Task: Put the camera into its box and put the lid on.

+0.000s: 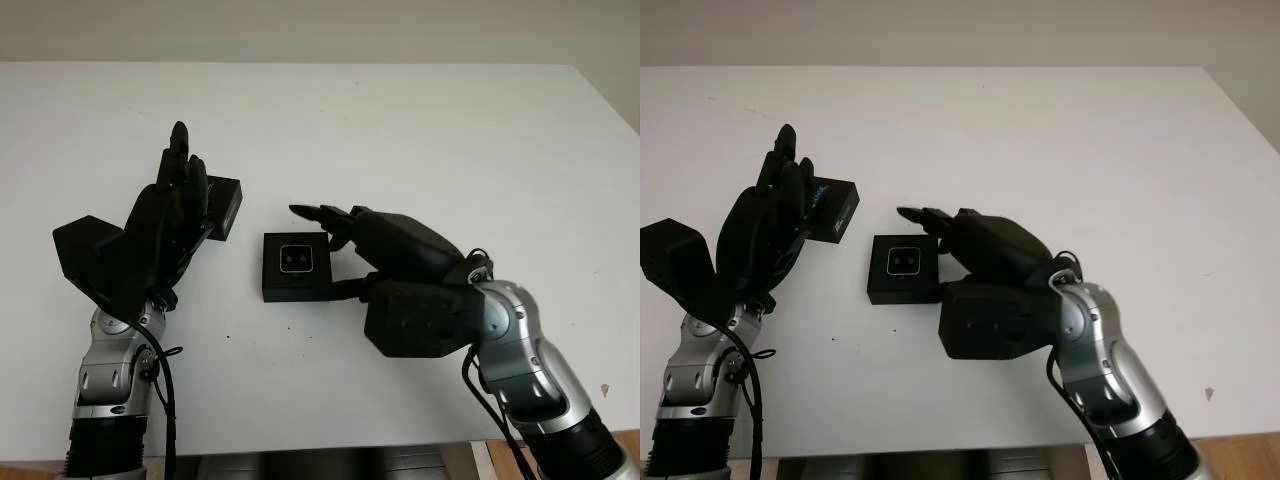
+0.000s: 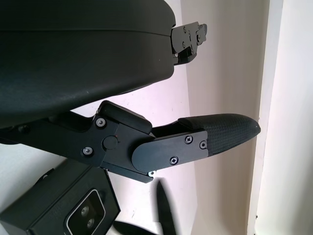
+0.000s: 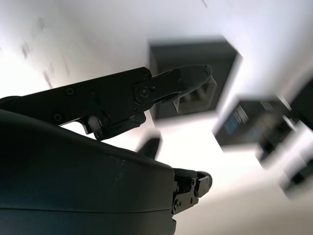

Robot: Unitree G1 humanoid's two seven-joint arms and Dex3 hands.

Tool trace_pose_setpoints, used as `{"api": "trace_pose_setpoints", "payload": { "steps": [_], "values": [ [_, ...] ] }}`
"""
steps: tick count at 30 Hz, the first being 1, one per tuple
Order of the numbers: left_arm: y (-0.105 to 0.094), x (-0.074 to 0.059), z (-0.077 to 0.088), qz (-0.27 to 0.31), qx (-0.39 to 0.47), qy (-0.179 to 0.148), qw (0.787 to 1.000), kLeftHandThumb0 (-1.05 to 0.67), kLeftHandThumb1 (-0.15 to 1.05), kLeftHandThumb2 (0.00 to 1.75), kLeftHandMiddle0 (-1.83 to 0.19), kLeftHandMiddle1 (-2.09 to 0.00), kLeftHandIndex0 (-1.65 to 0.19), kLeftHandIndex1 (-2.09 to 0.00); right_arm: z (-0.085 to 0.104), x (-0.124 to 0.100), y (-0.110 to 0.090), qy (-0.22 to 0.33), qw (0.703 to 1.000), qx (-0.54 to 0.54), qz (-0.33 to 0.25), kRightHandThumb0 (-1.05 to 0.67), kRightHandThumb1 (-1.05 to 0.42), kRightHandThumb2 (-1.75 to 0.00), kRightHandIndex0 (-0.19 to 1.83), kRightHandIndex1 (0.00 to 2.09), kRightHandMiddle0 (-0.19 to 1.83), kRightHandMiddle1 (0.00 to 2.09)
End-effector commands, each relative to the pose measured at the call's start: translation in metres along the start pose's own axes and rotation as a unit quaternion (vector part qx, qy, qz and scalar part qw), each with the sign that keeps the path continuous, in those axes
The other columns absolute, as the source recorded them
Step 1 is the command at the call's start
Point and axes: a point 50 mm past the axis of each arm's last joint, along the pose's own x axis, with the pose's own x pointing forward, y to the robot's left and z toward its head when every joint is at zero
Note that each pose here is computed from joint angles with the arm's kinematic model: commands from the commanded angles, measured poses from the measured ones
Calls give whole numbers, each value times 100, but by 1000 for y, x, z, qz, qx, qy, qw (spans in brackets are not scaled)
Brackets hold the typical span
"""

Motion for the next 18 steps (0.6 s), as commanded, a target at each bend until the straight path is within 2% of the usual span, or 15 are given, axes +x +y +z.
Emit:
{"api": "trace_pose_setpoints", "payload": {
  "steps": [1,5,8,9,10,11,12,16,17,18],
  "values": [
    [4,-2,6,6,4,-12,1000,-83,105,62,19,0,19,0,13,-3,-22,-35,998,6,-52,-56,-100,-5,-11,8,1,9],
    [9,-5,12,7,1,-25,1000,-82,105,57,19,0,19,0,14,-7,-43,-42,991,21,-129,-58,-101,-6,8,16,17,15],
    [12,-8,21,10,11,-39,999,-81,105,52,19,0,19,0,9,-10,-51,-35,980,60,-186,-57,-100,-5,36,29,37,28],
    [14,-9,25,8,22,-45,999,-80,105,51,19,0,19,0,7,-11,-53,-34,977,77,-198,-54,-100,-5,40,30,37,35],
    [16,-10,28,2,34,-53,998,-78,105,51,19,0,19,0,5,-12,-54,-32,974,85,-207,-52,-99,-5,45,32,31,55],
    [20,-11,33,-6,47,-65,997,-76,105,52,19,-1,18,-1,3,-13,-56,-26,972,89,-215,-51,-99,-5,48,33,28,67],
    [24,-11,38,-13,67,-77,995,-74,105,50,16,-3,15,-3,1,-13,-57,-20,971,90,-222,-50,-99,-5,50,34,26,74],
    [44,-4,57,-5,117,-110,987,-63,105,34,-14,-12,-10,-14,-14,-13,-59,-10,968,111,-226,-50,-99,-6,52,35,24,81],
    [49,-2,62,-2,132,-116,984,-55,105,23,-34,-15,-27,-22,-19,-13,-60,-10,967,122,-223,-51,-101,-6,51,35,21,82],
    [58,4,70,-4,168,-119,979,-53,105,19,-41,-15,-33,-24,-26,-13,-60,-8,967,129,-221,-51,-101,-6,50,35,20,82]
  ]
}}
